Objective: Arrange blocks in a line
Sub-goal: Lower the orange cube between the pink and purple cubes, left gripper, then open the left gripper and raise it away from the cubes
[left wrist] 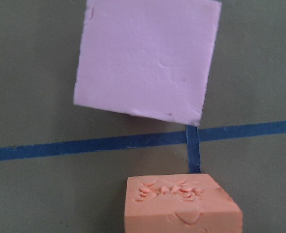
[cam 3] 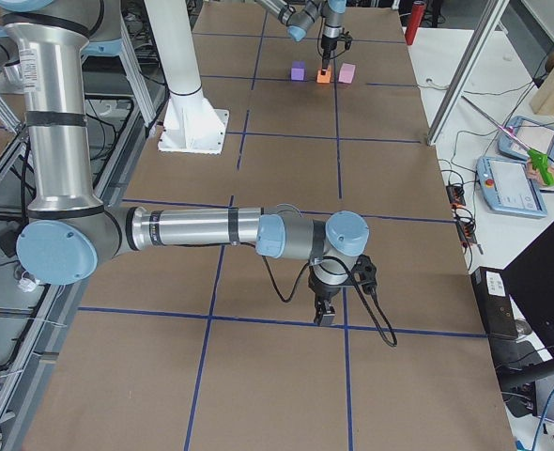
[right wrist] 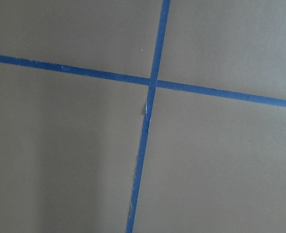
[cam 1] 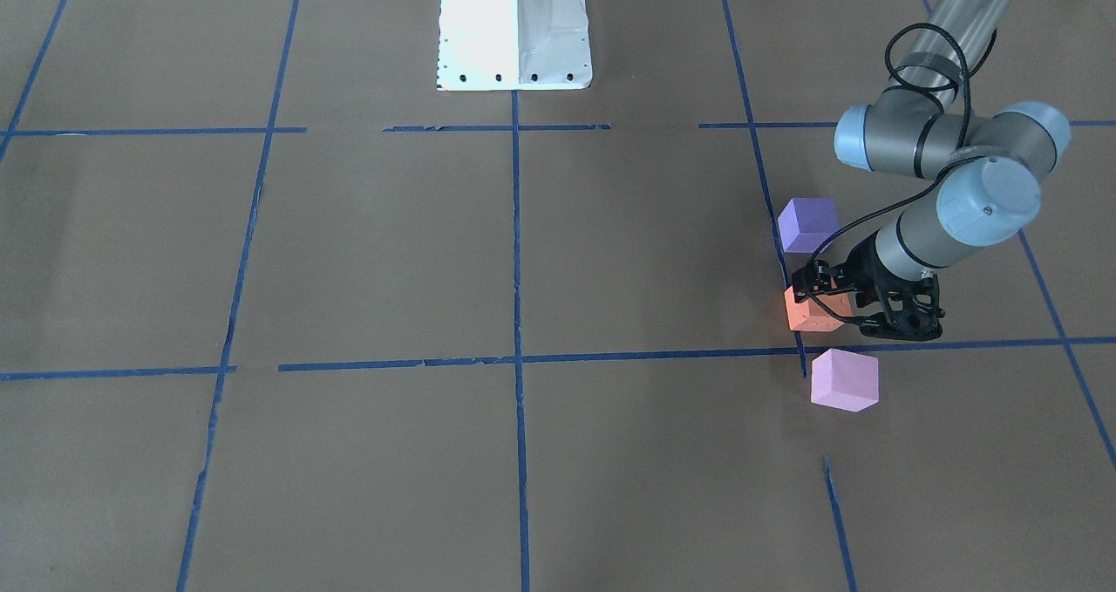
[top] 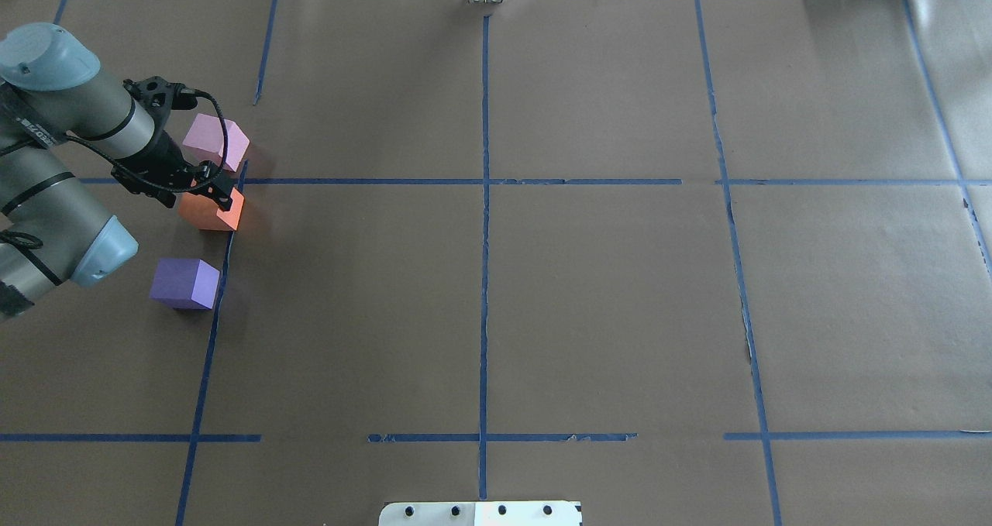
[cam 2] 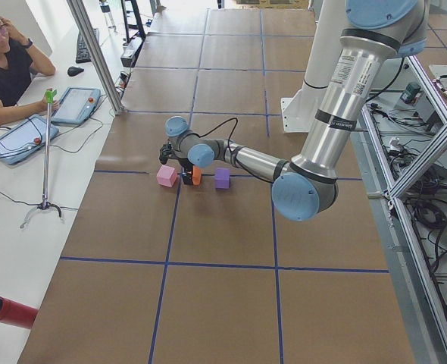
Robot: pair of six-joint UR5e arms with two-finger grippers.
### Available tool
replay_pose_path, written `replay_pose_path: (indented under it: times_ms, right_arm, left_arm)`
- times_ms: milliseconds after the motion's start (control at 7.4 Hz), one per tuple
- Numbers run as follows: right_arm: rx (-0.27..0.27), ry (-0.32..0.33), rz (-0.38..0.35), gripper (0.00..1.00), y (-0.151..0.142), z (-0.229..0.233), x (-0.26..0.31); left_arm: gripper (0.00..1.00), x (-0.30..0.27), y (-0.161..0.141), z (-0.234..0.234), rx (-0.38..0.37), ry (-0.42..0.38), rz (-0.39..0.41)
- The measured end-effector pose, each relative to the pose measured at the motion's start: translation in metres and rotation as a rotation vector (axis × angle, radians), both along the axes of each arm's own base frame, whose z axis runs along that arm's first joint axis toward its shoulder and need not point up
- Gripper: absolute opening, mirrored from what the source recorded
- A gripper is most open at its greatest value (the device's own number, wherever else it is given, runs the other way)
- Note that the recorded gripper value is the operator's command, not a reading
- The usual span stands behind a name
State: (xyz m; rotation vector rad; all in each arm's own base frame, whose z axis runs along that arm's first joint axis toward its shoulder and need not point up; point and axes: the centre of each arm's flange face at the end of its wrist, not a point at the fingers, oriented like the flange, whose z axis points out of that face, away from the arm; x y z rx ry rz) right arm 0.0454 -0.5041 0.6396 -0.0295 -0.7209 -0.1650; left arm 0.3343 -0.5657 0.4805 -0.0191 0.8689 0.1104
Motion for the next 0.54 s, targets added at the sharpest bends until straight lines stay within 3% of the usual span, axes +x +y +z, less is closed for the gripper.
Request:
replay_pose_path:
  times_ms: [541]
  right_arm:
    - [0.0,0.0,0.0,1.0,0.0,0.0,0.0]
  left_arm:
    - [1.0,-0.041,-0.011,-0.039,0.036,0.031,-0.058]
